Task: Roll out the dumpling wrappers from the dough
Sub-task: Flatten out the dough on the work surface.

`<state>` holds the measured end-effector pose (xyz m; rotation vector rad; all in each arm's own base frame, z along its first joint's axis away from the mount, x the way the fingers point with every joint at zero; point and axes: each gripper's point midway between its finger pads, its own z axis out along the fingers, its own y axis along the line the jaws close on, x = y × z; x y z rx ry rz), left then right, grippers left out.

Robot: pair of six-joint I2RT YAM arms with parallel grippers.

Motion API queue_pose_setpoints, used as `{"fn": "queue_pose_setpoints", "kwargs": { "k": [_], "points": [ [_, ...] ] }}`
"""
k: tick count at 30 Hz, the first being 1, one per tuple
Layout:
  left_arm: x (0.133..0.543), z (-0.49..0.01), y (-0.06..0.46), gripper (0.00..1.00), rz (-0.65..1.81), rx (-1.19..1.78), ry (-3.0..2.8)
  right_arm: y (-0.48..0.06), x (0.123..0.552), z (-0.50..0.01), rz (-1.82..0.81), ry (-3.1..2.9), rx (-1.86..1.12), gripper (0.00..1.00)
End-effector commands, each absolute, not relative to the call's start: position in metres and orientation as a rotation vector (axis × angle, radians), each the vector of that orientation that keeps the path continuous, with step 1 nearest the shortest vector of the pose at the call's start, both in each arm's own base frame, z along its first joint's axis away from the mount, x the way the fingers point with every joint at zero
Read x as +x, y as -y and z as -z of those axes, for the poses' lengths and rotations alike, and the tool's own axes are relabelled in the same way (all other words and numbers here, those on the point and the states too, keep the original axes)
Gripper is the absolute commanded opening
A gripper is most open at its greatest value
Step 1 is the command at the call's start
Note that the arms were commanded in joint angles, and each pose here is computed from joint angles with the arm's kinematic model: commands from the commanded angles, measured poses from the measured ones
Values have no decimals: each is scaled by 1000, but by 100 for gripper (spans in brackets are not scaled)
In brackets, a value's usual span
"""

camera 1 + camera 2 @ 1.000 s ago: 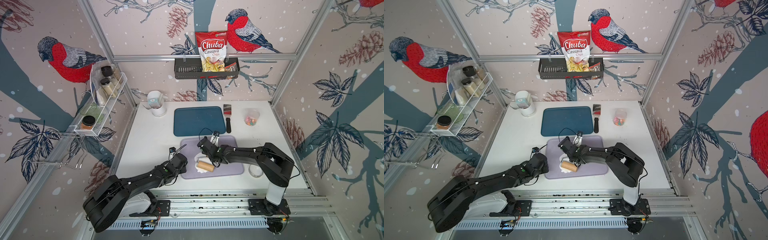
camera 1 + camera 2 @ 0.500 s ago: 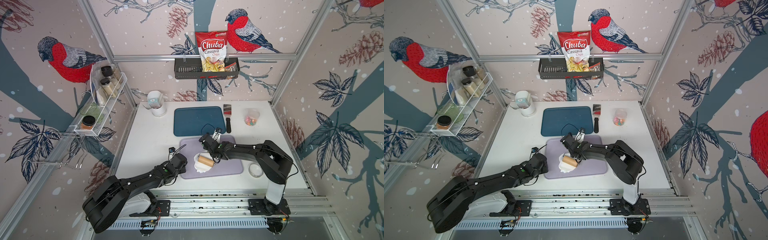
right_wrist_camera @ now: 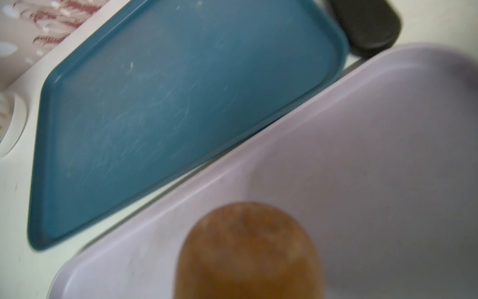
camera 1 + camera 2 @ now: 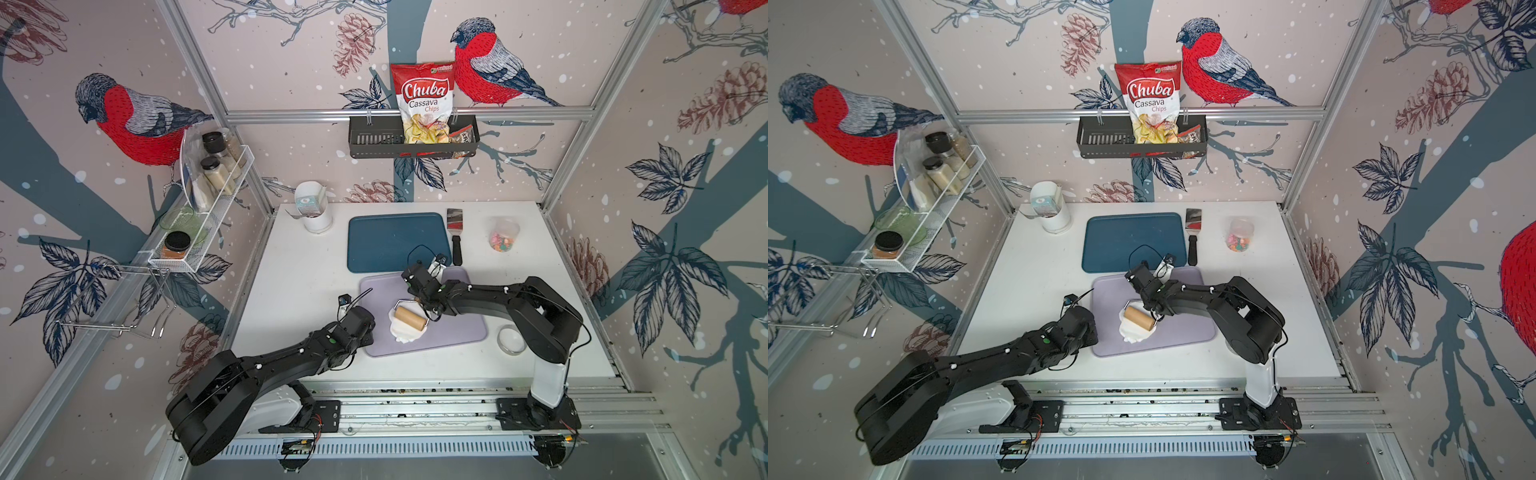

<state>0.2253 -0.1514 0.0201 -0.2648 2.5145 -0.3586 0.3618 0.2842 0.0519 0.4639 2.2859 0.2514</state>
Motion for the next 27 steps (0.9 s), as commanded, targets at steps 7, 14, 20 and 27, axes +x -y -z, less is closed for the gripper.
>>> {"fn": "queue_pose_setpoints", "kwargs": {
  "k": [7, 14, 20, 27],
  "points": [
    [228, -23, 153, 0, 369, -252, -2495, -309, 314, -28, -65, -2336, 179, 0],
    [226, -20, 149, 0, 358, -265, -2501, -248, 370, -57, -6, -2229, 415, 0],
    [229, -21, 151, 0, 355, -265, -2494, -320, 317, -37, -147, -2353, 195, 0],
    [227, -18, 149, 0, 351, -264, -2504, -271, 359, -44, -65, -2292, 367, 0]
  ]
}}
